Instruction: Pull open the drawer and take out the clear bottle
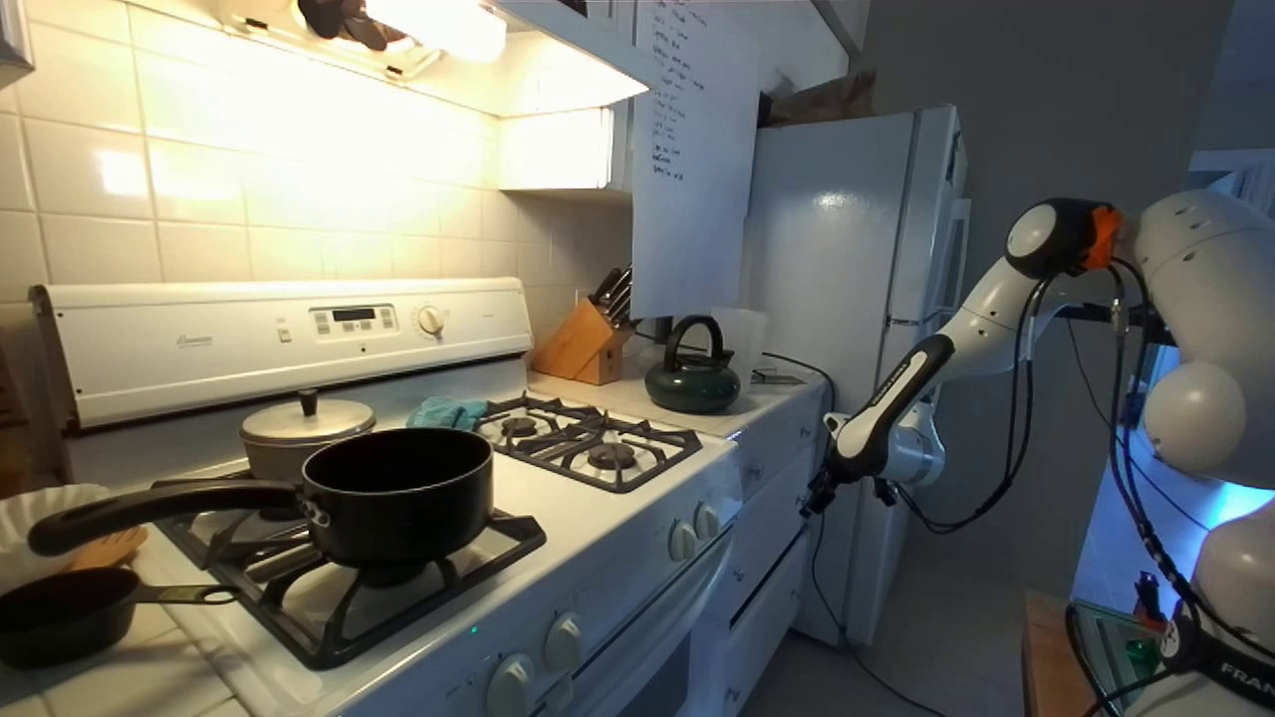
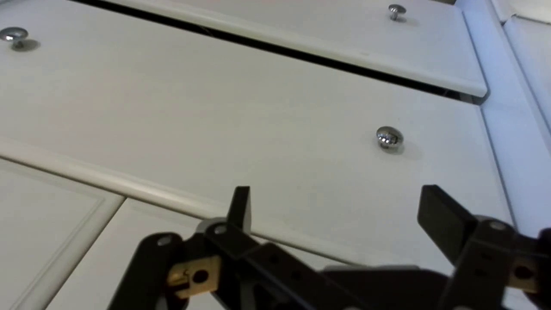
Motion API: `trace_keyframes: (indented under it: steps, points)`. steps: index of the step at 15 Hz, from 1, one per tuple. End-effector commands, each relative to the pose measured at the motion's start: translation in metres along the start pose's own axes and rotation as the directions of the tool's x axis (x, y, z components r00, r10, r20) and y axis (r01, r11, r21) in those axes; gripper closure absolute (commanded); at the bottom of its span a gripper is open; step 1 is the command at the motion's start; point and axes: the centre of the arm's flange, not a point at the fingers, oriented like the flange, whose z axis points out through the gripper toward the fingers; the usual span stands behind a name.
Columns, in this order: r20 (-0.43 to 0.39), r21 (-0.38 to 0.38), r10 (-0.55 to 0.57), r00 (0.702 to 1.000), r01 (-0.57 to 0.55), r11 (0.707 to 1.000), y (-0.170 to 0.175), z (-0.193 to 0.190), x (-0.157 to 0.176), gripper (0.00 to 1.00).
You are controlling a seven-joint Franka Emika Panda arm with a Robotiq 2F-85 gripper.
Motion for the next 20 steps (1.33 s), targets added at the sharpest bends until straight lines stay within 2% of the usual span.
trace_keyframes:
  steps: [1,5,10,16,20]
  points:
    - [-0.078,-0.072,0.005,0.997,-0.011,0.997,0.002,0.025,0.009,0.00]
    - [-0.137,-0.109,0.059,0.989,-0.074,0.991,-0.002,0.029,0.020,0.00]
    - [-0.212,-0.137,0.129,0.969,-0.160,0.978,-0.011,0.015,0.047,0.00]
    - [-0.280,-0.173,0.116,0.953,-0.169,0.970,-0.029,0.015,0.069,0.00]
    - [-0.297,-0.145,0.124,0.947,-0.173,0.974,-0.023,0.018,0.073,0.00]
